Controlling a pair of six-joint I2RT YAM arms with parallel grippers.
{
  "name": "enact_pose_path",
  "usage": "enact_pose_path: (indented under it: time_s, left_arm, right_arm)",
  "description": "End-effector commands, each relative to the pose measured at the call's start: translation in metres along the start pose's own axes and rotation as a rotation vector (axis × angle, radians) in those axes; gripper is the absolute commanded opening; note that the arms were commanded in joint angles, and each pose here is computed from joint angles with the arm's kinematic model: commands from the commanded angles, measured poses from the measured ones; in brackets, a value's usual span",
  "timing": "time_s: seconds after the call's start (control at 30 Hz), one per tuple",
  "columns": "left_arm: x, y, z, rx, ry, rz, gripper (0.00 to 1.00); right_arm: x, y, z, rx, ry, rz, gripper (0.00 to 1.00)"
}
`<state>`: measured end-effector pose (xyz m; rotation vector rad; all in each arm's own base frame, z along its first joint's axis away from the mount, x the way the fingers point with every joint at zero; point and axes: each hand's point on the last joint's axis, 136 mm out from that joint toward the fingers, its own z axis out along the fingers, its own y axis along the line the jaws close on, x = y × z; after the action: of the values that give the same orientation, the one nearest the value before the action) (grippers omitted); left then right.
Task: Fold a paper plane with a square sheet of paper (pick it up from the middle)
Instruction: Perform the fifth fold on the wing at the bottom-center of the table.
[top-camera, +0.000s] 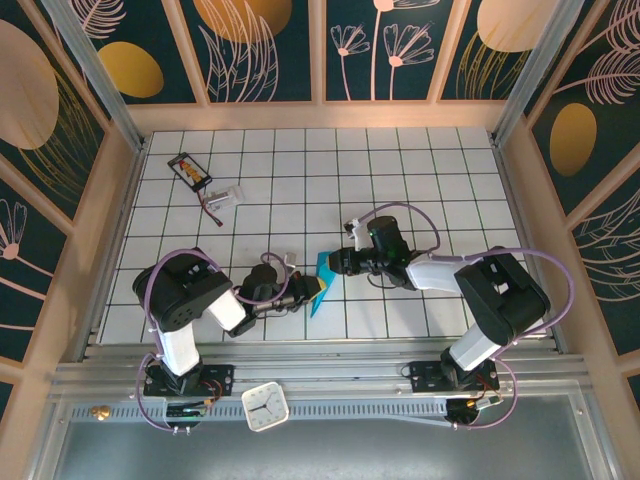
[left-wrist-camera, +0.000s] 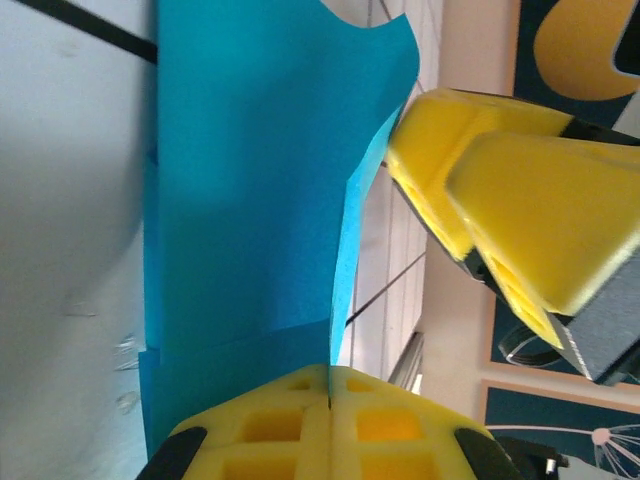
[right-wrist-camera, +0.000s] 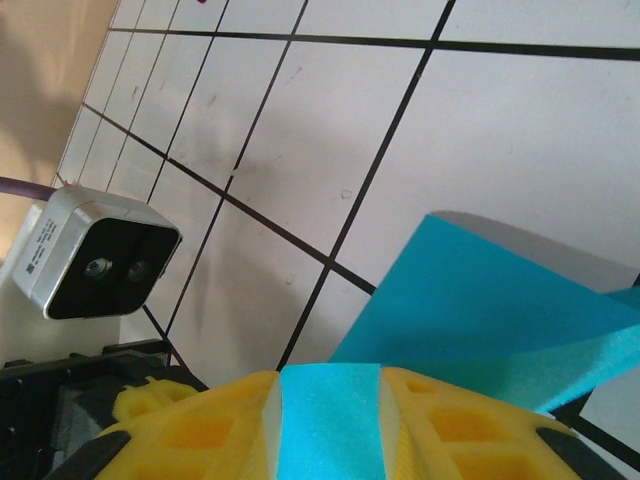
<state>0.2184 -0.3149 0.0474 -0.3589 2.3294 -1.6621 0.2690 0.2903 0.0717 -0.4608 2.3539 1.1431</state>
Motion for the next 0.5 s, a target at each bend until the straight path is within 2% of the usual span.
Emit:
enact_pose_path:
  time_s: [0.0, 0.23, 0.47]
  left_arm:
    - [-0.009, -0.023, 0.000, 0.091, -0.034, 0.008, 0.00]
    - [-0.009, -0.014, -0.003, 0.098, -0.048, -0.087, 0.00]
    - [-0.011, 0.004, -0.011, 0.049, -0.086, -0.156, 0.00]
  right_arm:
    - [-0.017, 0.010, -0.009, -0.013, -0.036, -0.050, 0.33]
    - [-0.014, 0.016, -0.001, -0.034, -0.007, -0.088, 0.34]
    - [-0.010, 0.017, 0.012, -0.059, 0.011, -0.088, 0.37]
